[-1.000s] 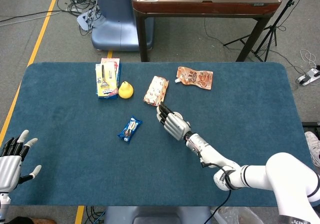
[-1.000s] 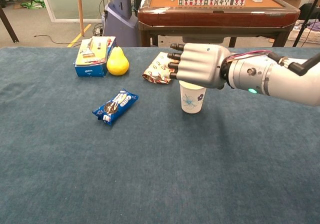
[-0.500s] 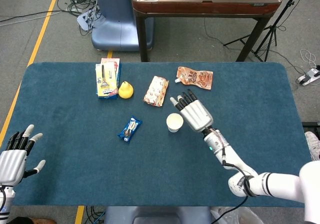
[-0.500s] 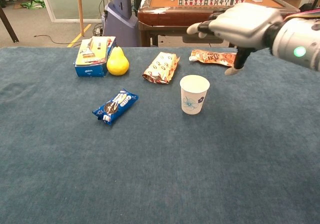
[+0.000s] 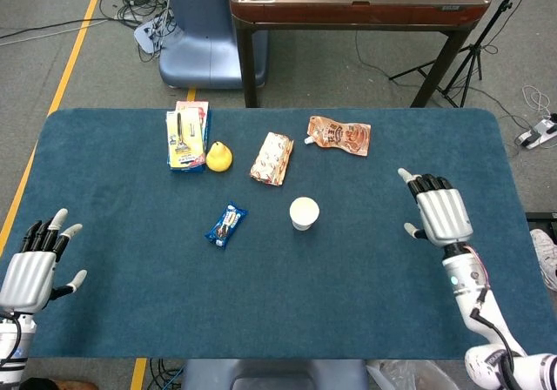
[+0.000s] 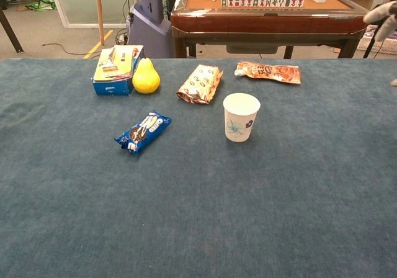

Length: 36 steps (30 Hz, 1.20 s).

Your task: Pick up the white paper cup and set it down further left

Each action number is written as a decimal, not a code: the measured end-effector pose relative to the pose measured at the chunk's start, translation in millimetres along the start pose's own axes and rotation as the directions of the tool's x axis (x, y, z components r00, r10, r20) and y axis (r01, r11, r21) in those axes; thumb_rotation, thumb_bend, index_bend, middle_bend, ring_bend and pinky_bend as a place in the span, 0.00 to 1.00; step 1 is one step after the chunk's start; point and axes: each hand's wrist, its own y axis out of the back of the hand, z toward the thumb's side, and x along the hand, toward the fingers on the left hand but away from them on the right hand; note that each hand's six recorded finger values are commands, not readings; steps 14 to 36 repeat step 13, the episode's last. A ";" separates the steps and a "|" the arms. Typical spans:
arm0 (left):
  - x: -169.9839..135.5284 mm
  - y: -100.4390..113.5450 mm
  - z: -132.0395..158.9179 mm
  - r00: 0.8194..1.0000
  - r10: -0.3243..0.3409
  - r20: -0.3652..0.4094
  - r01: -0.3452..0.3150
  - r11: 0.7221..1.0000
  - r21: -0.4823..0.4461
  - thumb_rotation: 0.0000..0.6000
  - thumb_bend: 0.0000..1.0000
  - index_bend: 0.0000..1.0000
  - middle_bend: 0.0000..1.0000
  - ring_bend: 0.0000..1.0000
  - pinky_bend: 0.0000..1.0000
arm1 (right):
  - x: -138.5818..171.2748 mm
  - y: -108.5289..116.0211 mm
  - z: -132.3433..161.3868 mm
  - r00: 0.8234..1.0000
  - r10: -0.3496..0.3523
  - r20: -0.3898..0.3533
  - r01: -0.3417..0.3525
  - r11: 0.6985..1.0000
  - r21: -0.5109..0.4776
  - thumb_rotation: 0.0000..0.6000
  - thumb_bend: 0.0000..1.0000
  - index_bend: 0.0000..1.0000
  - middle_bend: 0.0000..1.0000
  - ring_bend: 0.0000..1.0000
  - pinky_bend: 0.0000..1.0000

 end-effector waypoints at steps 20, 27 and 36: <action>-9.5 3.7 8.5 1.000 0.017 -0.012 -0.017 1.000 0.011 1.00 0.21 0.19 0.00 0.01 0.00 | 77.1 -11.2 -41.2 0.998 -0.034 0.050 0.035 0.999 -0.011 1.00 0.15 0.19 0.28 0.19 0.27; -9.5 3.7 8.5 1.000 0.017 -0.012 -0.017 1.000 0.011 1.00 0.21 0.19 0.00 0.01 0.00 | 77.1 -11.2 -41.2 0.998 -0.034 0.050 0.035 0.999 -0.011 1.00 0.15 0.19 0.28 0.19 0.27; -9.5 3.7 8.5 1.000 0.017 -0.012 -0.017 1.000 0.011 1.00 0.21 0.19 0.00 0.01 0.00 | 77.1 -11.2 -41.2 0.998 -0.034 0.050 0.035 0.999 -0.011 1.00 0.15 0.19 0.28 0.19 0.27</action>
